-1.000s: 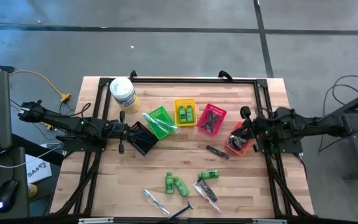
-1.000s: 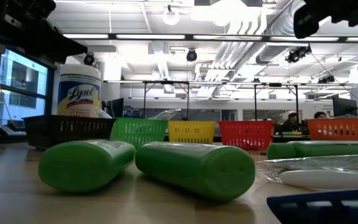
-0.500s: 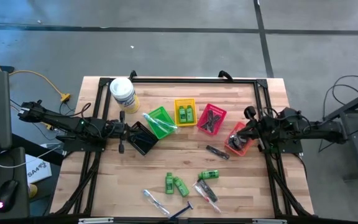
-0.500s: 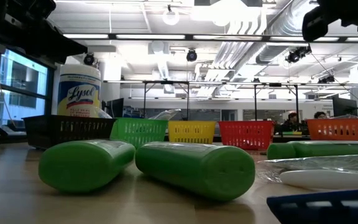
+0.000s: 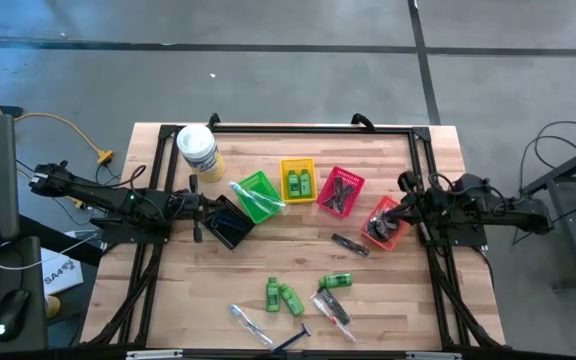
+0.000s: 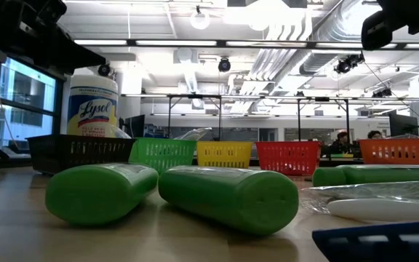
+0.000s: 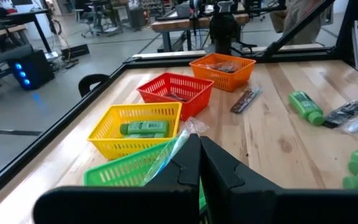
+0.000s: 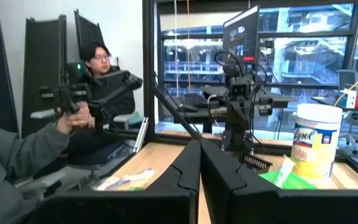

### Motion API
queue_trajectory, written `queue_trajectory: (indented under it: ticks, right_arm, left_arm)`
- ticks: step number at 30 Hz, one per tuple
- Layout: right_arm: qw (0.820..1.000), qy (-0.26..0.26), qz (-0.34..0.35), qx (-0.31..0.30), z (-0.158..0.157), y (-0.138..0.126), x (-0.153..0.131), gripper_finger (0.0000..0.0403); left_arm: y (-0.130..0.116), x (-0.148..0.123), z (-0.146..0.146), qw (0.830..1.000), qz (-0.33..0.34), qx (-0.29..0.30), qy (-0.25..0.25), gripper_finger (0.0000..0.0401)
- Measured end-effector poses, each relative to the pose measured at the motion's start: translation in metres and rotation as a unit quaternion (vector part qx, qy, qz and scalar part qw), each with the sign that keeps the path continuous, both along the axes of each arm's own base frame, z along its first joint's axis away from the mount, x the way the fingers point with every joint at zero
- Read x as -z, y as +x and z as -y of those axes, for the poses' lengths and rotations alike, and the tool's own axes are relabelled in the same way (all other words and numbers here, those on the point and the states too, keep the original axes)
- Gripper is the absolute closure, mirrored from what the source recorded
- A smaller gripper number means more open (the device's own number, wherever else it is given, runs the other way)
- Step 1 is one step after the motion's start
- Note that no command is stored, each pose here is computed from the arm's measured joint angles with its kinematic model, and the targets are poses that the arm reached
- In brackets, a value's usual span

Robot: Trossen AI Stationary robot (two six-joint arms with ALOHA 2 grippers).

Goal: Pick & Place Travel size toiletries
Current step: Put the green shampoo bottle into the yellow bin

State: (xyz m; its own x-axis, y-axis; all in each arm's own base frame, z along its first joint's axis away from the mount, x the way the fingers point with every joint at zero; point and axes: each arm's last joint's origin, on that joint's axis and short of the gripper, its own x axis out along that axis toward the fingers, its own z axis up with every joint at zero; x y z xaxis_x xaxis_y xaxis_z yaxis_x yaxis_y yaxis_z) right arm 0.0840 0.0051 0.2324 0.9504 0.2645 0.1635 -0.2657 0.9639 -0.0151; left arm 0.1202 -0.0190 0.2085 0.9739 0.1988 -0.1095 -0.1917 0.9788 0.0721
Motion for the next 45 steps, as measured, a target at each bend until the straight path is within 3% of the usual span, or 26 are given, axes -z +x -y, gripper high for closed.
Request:
queue_trajectory:
  ticks: [6, 20, 45]
  right_arm:
    - [1.0, -0.003, -0.017, 0.0, 0.0, -0.002, 0.004, 0.0399]
    - [1.0, -0.002, -0.026, -0.003, 0.0, -0.005, 0.007, 0.0399]
    - [0.999, -0.001, -0.038, 0.0, 0.0, 0.0, 0.022, 0.0399]
  left_arm:
    - [-0.001, -0.001, 0.0, 1.0, 0.001, -0.001, 0.01, 0.0401]
    - [-0.026, -0.02, -0.005, 0.994, 0.101, 0.031, 0.024, 0.0401]
    - [-0.022, 0.004, -0.004, 0.995, 0.08, 0.034, 0.044, 0.0401]
